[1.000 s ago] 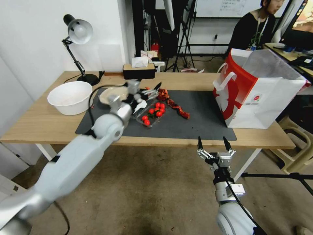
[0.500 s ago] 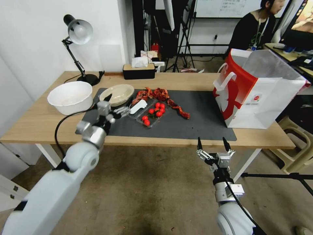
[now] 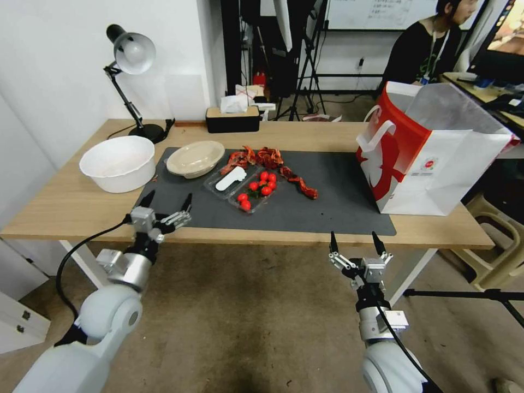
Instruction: Pick up the trash from the table and place it into the takeout bag.
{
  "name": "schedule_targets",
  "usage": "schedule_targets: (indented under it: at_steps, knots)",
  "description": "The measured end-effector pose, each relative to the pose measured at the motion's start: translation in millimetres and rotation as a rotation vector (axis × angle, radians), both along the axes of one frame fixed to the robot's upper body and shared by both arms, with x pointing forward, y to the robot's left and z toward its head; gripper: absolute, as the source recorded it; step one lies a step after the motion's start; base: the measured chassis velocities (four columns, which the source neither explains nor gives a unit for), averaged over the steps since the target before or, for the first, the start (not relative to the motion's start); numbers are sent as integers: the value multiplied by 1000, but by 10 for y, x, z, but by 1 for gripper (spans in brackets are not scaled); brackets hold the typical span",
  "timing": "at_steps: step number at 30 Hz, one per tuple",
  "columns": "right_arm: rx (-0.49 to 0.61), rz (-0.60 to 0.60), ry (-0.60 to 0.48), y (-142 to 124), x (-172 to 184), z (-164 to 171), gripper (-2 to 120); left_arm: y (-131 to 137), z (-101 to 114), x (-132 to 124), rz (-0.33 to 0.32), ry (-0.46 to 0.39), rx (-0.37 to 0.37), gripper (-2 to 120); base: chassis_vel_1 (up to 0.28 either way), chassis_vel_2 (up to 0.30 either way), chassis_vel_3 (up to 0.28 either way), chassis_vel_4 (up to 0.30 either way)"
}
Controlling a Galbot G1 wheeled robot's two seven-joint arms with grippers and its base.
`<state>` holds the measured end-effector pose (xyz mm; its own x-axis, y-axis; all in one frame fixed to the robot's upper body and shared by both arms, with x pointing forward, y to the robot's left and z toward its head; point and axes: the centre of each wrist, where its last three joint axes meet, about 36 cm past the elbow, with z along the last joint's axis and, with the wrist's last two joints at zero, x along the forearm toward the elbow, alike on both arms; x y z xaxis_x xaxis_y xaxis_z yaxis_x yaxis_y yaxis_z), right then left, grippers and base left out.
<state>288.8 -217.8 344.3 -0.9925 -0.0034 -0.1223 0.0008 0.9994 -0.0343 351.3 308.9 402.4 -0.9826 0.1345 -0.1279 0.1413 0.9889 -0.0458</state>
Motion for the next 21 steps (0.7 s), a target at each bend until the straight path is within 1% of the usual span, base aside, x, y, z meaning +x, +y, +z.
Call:
schedule_targets:
  at_steps: [21]
  knots:
    - [2,0,-1,0,-26,10,100,47,-85,-147,32,1,25,100,0,0,0,0]
